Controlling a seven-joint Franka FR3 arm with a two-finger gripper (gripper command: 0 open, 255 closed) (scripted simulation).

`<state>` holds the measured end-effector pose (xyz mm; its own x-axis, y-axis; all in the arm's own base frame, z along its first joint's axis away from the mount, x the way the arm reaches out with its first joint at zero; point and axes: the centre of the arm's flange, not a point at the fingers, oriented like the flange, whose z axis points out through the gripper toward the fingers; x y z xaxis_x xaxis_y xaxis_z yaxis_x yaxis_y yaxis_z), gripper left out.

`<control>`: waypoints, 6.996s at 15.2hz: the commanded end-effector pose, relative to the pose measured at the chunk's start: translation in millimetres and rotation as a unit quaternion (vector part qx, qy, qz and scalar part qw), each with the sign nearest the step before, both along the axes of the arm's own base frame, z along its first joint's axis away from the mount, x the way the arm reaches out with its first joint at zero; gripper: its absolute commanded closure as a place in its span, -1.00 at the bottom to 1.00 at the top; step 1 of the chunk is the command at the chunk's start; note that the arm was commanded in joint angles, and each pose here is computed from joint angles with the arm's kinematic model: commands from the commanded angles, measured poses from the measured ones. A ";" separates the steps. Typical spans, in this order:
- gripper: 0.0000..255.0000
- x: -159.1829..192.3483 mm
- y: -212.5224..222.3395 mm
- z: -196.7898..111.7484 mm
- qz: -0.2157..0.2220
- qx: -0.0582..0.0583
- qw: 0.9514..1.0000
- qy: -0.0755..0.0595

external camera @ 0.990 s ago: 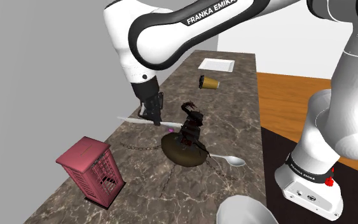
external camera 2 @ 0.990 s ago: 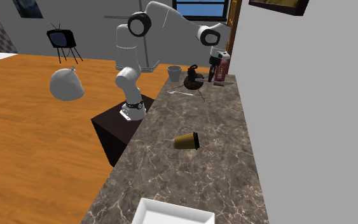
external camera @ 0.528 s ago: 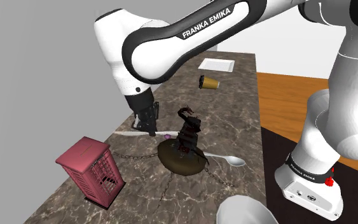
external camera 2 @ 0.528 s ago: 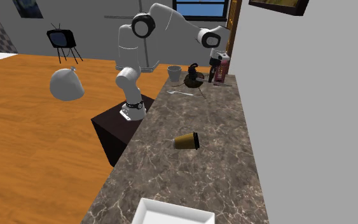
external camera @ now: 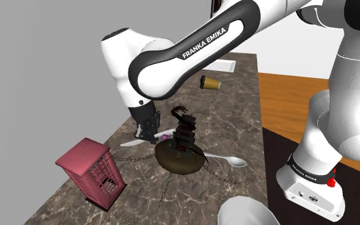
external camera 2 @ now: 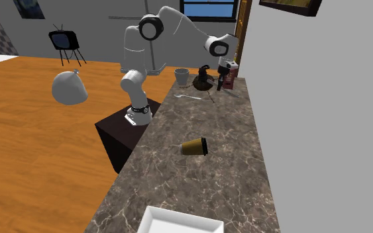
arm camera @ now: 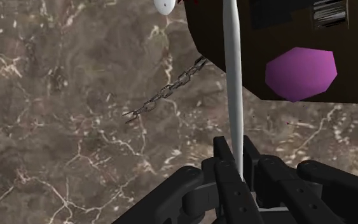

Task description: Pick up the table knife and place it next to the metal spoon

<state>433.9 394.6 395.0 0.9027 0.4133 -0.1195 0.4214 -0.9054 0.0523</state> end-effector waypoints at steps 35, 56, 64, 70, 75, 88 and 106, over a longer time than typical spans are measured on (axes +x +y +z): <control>1.00 76.7 55.6 -25.7 0.082 -0.002 0.996 0.038; 1.00 76.7 55.6 48.2 0.082 -0.002 0.996 0.038; 1.00 76.7 55.6 90.4 0.082 -0.002 0.996 0.038; 1.00 76.7 55.6 122.1 0.082 -0.002 0.996 0.038; 1.00 77.2 16.6 124.5 0.082 -0.002 0.996 0.038; 1.00 78.8 -130.5 91.4 0.082 -0.002 0.996 0.038; 1.00 78.8 -130.5 -3.7 0.082 -0.002 0.996 0.038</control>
